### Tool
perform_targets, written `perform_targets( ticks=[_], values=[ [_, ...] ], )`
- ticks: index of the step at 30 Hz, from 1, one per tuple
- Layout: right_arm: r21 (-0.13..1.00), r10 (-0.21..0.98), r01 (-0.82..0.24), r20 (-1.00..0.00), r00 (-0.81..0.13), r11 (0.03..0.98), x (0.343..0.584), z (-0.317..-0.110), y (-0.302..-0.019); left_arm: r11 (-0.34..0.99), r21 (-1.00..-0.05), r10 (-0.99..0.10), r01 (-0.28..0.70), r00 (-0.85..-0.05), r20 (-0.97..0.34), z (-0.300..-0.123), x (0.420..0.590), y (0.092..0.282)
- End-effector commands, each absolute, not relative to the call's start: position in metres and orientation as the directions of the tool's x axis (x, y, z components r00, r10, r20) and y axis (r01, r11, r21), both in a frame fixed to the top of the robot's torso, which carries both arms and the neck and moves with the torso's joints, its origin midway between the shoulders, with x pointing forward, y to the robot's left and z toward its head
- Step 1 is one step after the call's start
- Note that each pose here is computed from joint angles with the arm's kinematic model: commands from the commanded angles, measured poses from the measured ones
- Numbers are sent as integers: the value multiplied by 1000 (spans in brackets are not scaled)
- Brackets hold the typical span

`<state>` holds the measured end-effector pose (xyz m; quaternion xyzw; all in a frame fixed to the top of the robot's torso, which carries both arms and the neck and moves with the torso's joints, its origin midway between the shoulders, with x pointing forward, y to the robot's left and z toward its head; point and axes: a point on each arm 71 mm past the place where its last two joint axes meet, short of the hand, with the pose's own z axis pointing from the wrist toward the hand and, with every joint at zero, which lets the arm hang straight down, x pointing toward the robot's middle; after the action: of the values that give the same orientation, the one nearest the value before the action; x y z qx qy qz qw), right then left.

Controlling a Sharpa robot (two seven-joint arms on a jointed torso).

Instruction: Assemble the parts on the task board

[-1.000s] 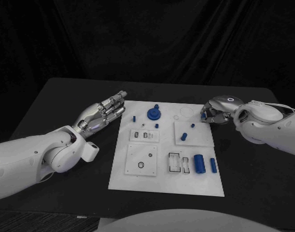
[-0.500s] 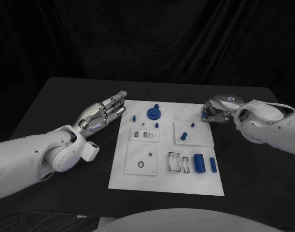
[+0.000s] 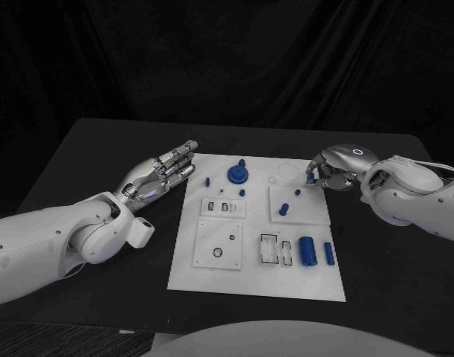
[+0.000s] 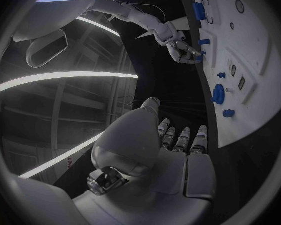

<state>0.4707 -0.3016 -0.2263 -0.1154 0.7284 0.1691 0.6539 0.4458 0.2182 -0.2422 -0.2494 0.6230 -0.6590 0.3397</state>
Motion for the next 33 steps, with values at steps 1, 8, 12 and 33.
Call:
perform_targets(
  ticks=[1, 8, 12, 33],
  values=[
    [144, 111, -392, -988, -106, 908, 468, -213, -290, -6, -991, -750, 136, -655, -86, -242, 445, 217],
    [200, 129, -492, -976, -175, 847, 452, -202, -238, -4, -991, -751, 135, -655, -87, -242, 445, 216],
    [219, 125, -545, -971, -205, 809, 448, -203, -210, -5, -991, -749, 135, -657, -86, -242, 445, 215],
    [247, 62, -614, -950, -307, 750, 451, -239, -136, -12, -991, -741, 134, -666, -81, -242, 445, 210]
  ],
)
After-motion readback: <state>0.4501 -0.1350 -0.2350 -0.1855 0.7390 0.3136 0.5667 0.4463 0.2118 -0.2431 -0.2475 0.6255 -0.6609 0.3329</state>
